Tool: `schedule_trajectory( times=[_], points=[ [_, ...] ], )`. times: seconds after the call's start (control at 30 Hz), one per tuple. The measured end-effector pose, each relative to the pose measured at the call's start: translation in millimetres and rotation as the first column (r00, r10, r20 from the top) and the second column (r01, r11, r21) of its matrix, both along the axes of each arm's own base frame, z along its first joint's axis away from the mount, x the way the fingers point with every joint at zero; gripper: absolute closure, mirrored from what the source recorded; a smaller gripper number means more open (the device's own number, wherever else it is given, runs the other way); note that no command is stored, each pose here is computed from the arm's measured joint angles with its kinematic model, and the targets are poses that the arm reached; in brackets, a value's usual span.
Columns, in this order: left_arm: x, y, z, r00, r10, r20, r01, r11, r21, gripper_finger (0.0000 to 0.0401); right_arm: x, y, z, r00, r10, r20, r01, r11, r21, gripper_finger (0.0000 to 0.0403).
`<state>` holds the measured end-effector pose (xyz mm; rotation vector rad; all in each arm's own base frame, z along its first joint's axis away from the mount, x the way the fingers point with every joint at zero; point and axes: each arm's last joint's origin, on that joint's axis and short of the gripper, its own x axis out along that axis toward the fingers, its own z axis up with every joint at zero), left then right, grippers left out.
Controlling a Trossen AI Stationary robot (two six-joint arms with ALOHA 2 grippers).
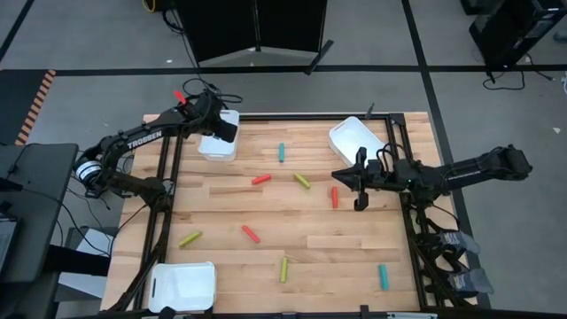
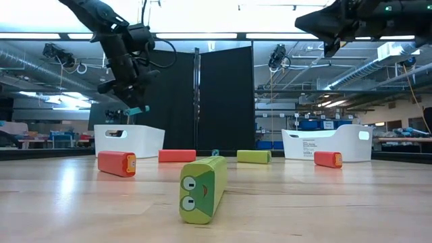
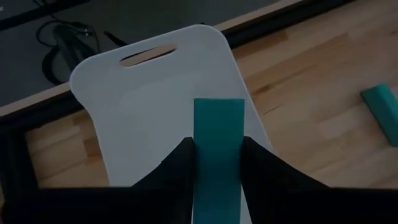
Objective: Sort blocks
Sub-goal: Put the middle left blue block into the top left white bin, then put the top left red block into the bottom left white bin
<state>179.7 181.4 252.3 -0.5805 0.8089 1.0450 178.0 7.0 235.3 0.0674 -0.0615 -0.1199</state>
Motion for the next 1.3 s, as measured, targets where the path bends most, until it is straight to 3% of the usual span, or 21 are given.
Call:
schedule_trajectory(
  times=[0.37,0.63,0.87,1.1,1.3],
  points=[
    [0,2,-6,0.998,0.047,-0.044,-0.048,0.999,-0.011,0.0290,3,0,-2,1.000,0.000,-0.015,0.000,1.000,0.000,0.0356],
    [7,9,-19,0.997,0.044,-0.070,-0.047,0.998,-0.033,0.0239,3,2,-2,1.000,0.009,-0.012,-0.009,1.000,0.025,0.0289],
    [8,1,1,0.998,-0.024,0.053,0.023,1.000,0.019,0.0210,7,2,-7,0.998,-0.003,-0.057,0.004,1.000,0.021,0.0227],
    [-6,-35,51,0.964,-0.133,0.231,0.093,0.980,0.177,0.0206,51,-1,5,0.945,-0.048,-0.323,0.037,0.999,-0.040,0.0191],
    [-27,-75,87,0.894,-0.238,0.379,0.125,0.946,0.299,0.0206,107,-9,12,0.899,-0.023,-0.437,-0.046,0.988,-0.146,0.0185]
  ],
)
